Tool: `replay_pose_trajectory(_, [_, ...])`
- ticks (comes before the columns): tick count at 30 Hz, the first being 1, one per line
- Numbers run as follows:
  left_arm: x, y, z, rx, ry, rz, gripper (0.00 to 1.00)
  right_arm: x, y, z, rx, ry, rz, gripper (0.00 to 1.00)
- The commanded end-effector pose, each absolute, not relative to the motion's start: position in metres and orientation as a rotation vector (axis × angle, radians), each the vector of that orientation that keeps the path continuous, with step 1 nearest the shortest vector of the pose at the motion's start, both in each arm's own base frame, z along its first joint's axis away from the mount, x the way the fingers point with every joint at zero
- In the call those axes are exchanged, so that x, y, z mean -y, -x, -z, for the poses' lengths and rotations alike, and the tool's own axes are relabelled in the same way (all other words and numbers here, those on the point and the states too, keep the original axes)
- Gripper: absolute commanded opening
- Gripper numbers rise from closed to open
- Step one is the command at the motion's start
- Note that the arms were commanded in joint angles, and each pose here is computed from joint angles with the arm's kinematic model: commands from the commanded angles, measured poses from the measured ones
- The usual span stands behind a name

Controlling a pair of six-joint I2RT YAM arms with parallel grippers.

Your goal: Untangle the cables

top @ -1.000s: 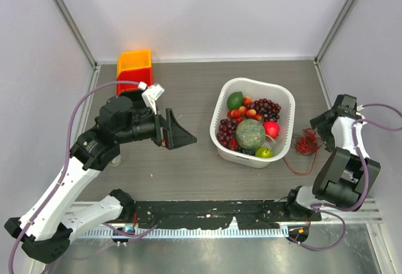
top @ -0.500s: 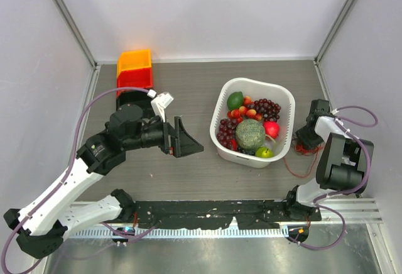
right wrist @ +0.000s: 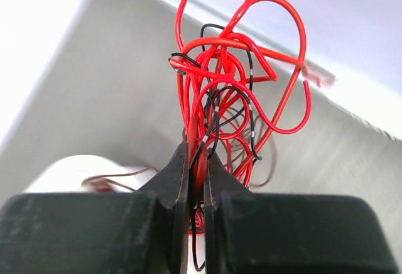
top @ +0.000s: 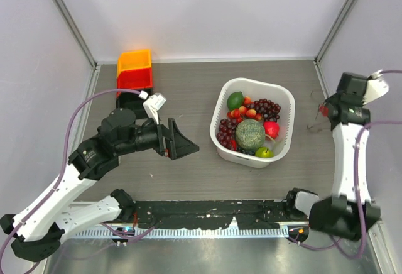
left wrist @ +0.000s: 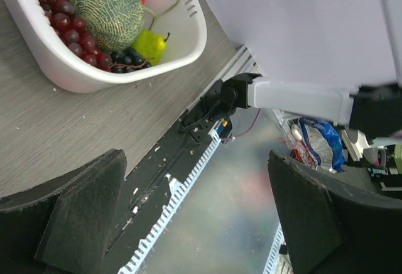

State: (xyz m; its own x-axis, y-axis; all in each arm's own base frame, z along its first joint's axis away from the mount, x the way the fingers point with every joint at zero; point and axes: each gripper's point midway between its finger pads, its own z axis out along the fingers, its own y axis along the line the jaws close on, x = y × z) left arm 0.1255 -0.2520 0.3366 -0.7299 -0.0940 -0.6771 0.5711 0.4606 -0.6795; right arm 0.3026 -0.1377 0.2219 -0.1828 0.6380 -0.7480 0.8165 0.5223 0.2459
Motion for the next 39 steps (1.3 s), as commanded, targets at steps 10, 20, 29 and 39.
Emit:
replay_pose_trajectory(10, [0.213, -0.132, -0.38, -1.782, -0.199, 1.256, 0.98, -0.064, -0.288, -0.534, -1.354, -0.111, -0.713, 0.01])
replay_pose_trajectory(20, [0.171, -0.12, -0.404, -1.577, -0.044, 1.279, 0.98, -0.227, -0.231, -0.537, -1.317, 0.218, -1.342, 0.01])
replay_pose_trajectory(29, [0.121, -0.111, -0.4, -1.569, 0.061, 1.137, 0.97, -0.395, -0.204, -0.411, -1.626, 0.449, -1.364, 0.01])
replay_pose_trajectory(39, [0.104, -0.118, -0.314, -1.936, 0.202, 0.893, 0.88, -0.421, -0.222, -0.233, -2.051, 0.45, -0.945, 0.01])
